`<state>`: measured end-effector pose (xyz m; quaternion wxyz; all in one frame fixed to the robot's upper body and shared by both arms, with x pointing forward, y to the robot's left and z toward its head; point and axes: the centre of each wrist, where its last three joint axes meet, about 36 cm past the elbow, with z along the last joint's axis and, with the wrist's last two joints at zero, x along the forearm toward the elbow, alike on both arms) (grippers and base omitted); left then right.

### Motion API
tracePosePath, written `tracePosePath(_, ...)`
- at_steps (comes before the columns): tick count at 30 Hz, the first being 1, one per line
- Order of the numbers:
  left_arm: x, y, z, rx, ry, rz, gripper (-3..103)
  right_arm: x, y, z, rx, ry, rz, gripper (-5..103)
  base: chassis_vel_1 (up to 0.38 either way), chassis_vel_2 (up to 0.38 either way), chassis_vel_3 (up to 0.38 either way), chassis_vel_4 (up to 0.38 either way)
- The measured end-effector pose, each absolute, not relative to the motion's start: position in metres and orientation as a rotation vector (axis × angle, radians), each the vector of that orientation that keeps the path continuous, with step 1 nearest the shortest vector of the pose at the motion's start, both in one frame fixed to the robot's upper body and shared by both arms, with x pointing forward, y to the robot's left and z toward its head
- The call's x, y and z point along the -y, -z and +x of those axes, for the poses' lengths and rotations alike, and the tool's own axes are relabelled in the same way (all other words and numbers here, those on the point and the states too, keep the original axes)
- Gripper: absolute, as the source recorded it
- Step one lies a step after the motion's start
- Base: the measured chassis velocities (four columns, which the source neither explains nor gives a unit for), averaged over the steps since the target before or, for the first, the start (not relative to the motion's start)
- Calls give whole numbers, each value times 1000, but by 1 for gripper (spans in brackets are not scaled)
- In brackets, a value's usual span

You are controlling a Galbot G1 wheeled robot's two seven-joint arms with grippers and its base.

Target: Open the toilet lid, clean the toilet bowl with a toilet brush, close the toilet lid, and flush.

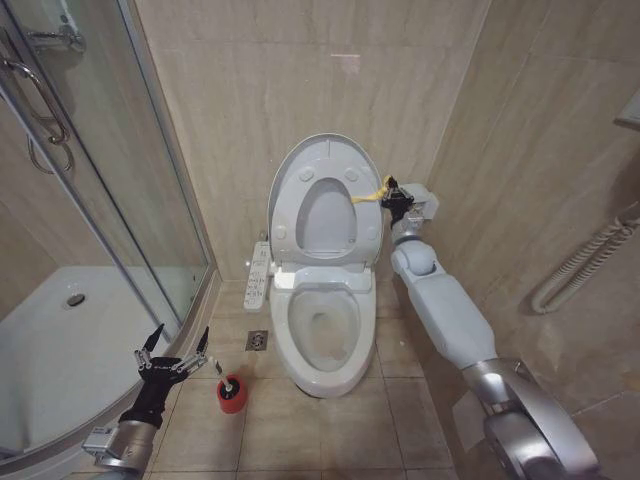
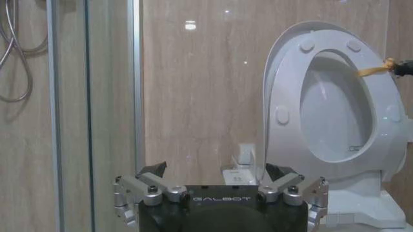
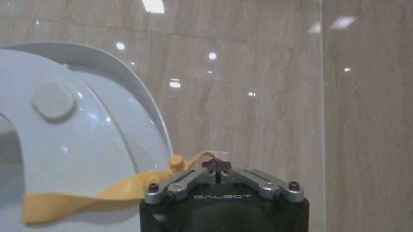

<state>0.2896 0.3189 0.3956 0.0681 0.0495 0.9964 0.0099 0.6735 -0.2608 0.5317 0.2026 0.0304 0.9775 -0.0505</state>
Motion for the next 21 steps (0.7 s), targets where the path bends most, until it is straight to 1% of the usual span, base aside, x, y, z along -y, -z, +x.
tracePosePath(10, -319, -396, 290, -3002, -30, 149, 100, 264, -525, 670, -2736, 158, 91, 0, 0, 0, 0, 0)
tracePosePath(17, -319, -396, 290, -3002, -30, 149, 100, 282, -518, 644, -2736, 179, 113, 0, 0, 0, 0, 0)
tracePosePath(18, -319, -396, 290, -3001, -30, 149, 100, 284, -515, 637, -2741, 181, 111, 5, 0, 0, 0, 0)
tracePosePath(21, -319, -396, 290, -3002, -30, 149, 100, 288, -514, 624, -2741, 176, 115, 5, 0, 0, 0, 0)
